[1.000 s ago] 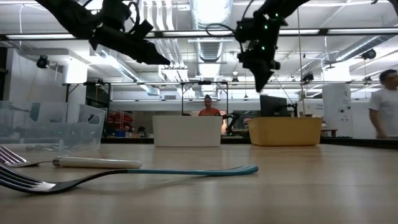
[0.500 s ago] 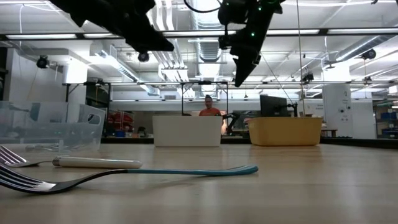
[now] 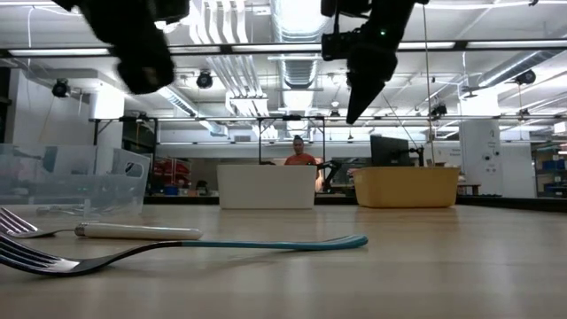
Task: Sort silverware by color (type)
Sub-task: Put the white fork into the transparent bin
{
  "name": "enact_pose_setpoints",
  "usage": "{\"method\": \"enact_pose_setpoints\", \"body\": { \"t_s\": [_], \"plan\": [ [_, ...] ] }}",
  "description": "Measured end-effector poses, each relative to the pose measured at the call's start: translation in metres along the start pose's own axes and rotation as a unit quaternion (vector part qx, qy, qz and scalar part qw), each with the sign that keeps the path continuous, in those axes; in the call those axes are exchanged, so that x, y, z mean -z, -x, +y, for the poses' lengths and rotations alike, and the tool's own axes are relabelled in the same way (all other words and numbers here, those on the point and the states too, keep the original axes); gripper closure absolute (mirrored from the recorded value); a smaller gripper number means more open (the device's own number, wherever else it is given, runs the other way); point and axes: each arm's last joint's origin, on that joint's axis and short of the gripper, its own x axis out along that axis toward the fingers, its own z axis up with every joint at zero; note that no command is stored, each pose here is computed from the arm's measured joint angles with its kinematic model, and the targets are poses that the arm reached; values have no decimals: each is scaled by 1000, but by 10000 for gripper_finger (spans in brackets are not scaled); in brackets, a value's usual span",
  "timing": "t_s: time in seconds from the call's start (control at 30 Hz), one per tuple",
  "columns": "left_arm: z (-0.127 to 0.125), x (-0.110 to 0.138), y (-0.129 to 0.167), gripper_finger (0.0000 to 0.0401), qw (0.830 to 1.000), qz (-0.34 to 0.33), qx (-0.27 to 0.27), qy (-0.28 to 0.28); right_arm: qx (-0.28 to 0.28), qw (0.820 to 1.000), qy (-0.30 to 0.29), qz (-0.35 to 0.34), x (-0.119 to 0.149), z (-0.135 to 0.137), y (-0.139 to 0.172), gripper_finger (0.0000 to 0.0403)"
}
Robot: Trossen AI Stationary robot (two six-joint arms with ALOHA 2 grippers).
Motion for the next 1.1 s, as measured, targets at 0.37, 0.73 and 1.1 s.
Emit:
{"method": "enact_pose_setpoints", "body": {
  "t_s": [0.37, 0.73, 1.1],
  "plan": [
    [-65, 50, -5, 365, 939, 119, 46, 319, -14, 997, 43, -67, 0, 23, -5, 376],
    [-75, 88, -29, 365, 900, 193, -54, 387, -13, 994, 55, -94, -2, 24, -8, 376],
    [-75, 89, -74, 365, 973, 180, -98, 102, -13, 995, 58, -81, 3, 25, -13, 376]
  ]
}}
